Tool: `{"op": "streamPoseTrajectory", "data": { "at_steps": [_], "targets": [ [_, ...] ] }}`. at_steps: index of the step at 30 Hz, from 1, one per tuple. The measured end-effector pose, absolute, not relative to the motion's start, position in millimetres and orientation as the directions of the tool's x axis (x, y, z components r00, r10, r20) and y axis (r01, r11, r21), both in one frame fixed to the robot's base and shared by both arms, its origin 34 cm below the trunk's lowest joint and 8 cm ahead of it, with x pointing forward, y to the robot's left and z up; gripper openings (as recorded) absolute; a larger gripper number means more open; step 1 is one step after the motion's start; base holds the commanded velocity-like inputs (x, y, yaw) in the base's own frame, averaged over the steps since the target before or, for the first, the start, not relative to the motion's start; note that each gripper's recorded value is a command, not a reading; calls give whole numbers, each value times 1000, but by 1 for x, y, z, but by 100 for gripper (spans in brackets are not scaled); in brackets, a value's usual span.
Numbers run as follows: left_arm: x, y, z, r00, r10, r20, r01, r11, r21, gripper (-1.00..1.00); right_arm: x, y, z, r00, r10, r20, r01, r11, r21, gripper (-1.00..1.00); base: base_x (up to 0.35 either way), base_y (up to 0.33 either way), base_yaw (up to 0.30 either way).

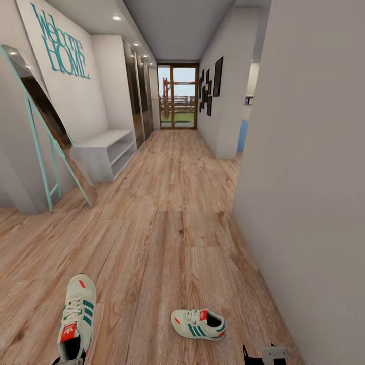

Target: Pick up the two gym shoes and the two sandals from the corridor floor and place them onto the hallstand (shoe rack) in the corridor, making sure they are on the rack and not on the floor. Arrange them so the two gym shoes are next to each other and the two sandals are next to each other.

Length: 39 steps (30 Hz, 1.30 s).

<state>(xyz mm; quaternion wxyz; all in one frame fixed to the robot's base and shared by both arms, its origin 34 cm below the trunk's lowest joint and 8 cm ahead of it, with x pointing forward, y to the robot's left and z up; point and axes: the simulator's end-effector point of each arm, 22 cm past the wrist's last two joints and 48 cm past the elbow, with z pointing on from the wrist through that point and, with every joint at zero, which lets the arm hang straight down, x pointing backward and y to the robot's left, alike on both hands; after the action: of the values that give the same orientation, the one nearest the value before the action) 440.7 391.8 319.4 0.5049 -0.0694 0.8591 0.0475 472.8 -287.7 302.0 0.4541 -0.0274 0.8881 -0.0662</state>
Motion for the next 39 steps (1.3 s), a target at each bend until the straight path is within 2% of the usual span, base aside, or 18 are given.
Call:
{"op": "streamPoseTrajectory", "data": {
  "at_steps": [10,23,39],
  "targets": [
    [437,392,314,-493,-71,-867,-168,986,14,-100,469,-287,296,-599,-109,-794,8,990,-142,100,5,-1,17],
    [434,392,310,-505,-71,-860,-167,986,16,-100,465,-288,291,-609,-110,-785,7,990,-143,100,162,-141,183],
    [433,393,309,-508,-70,-859,-169,985,20,-100,464,-288,290,-610,-109,-785,8,990,-144,100,33,-21,58]
  ]
}}
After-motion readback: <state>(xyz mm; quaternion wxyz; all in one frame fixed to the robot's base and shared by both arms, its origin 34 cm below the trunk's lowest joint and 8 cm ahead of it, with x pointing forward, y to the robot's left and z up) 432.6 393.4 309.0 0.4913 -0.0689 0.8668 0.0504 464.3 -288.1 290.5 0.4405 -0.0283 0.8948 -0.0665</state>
